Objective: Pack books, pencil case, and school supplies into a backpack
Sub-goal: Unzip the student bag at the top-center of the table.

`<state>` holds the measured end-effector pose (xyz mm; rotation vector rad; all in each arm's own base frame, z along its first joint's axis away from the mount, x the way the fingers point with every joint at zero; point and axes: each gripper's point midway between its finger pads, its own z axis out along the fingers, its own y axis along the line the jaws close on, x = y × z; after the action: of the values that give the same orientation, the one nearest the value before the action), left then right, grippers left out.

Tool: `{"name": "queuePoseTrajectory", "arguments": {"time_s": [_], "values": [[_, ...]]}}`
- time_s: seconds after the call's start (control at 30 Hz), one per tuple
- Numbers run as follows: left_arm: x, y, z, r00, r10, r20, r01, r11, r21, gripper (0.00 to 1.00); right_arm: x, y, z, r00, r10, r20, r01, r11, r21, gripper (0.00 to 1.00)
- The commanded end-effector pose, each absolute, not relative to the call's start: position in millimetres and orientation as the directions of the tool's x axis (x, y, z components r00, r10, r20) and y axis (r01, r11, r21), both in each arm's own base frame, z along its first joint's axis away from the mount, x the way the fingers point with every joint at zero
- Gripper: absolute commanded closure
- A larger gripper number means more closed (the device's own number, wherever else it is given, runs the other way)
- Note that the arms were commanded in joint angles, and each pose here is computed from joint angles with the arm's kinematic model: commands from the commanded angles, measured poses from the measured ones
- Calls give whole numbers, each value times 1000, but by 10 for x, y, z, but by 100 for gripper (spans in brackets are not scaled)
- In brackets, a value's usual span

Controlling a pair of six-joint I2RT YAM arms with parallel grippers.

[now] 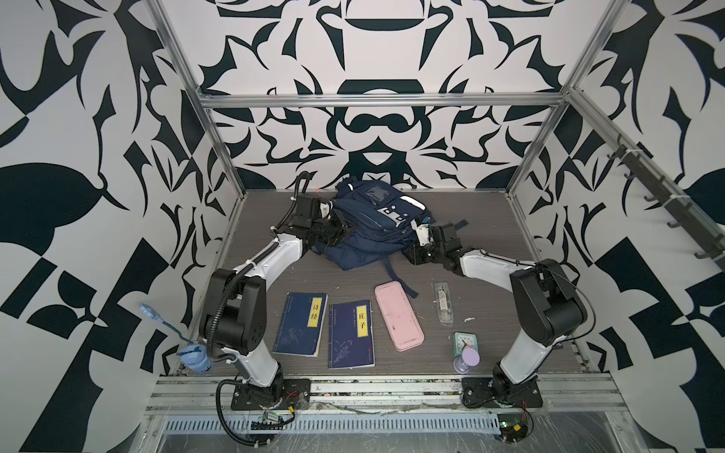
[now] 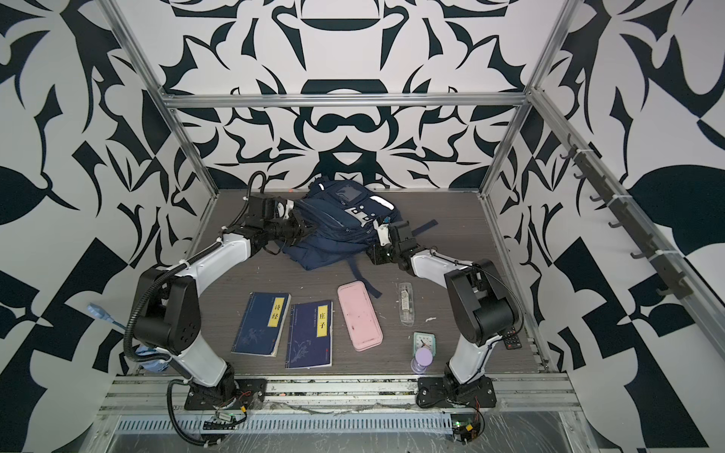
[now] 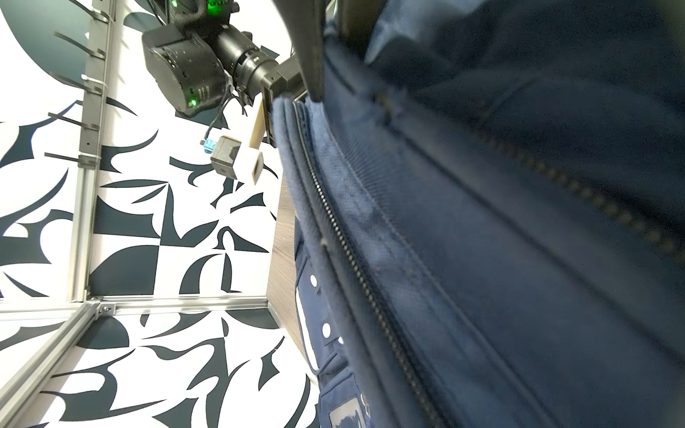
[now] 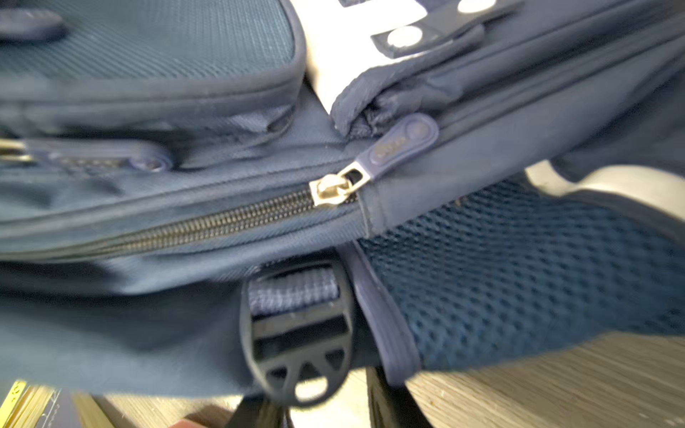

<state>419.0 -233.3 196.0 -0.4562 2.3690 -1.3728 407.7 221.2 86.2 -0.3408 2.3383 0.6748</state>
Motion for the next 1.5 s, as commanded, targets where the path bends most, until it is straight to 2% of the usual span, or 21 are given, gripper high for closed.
{"name": "queuePoseTrajectory", "arguments": {"time_s": [0.0,0.37,0.73,0.8,0.87,1.23,1.3,1.37,1.47], "values": [[4298,-2369,2254,-872,-437,-219,-2,451,-893,100,4187,2300,1006,-712,-59,-700,-444,810,383,63],[4283,-2354,2250,-873,-437,-218,-6,457,-890,100,4262,2321,951,-708,-68,-703,-449,811,374,60],[4311,-2344,2246,-871,-441,-218,-9,458,-889,100,4245,2364,967,-706,-70,-705,-468,794,389,71],[4319,-2342,2254,-871,-441,-217,-9,455,-890,100,4253,2357,963,-703,-73,-707,-467,797,383,69],[4328,-2331,2258,-869,-444,-216,-10,454,-891,100,4269,2347,944,-702,-75,-708,-464,803,374,59],[4342,-2270,2259,-865,-455,-214,-17,451,-892,100,4328,2395,925,-694,-89,-714,-483,794,370,64],[4339,-2276,2244,-867,-453,-209,-20,450,-893,100,4333,2389,916,-689,-91,-719,-485,795,364,58],[4341,-2276,2236,-867,-453,-207,-22,450,-893,100,4340,2388,909,-685,-96,-722,-487,797,357,56],[4348,-2276,2235,-867,-454,-208,-22,450,-893,100,4342,2392,934,-679,-97,-728,-495,793,356,61]]}}
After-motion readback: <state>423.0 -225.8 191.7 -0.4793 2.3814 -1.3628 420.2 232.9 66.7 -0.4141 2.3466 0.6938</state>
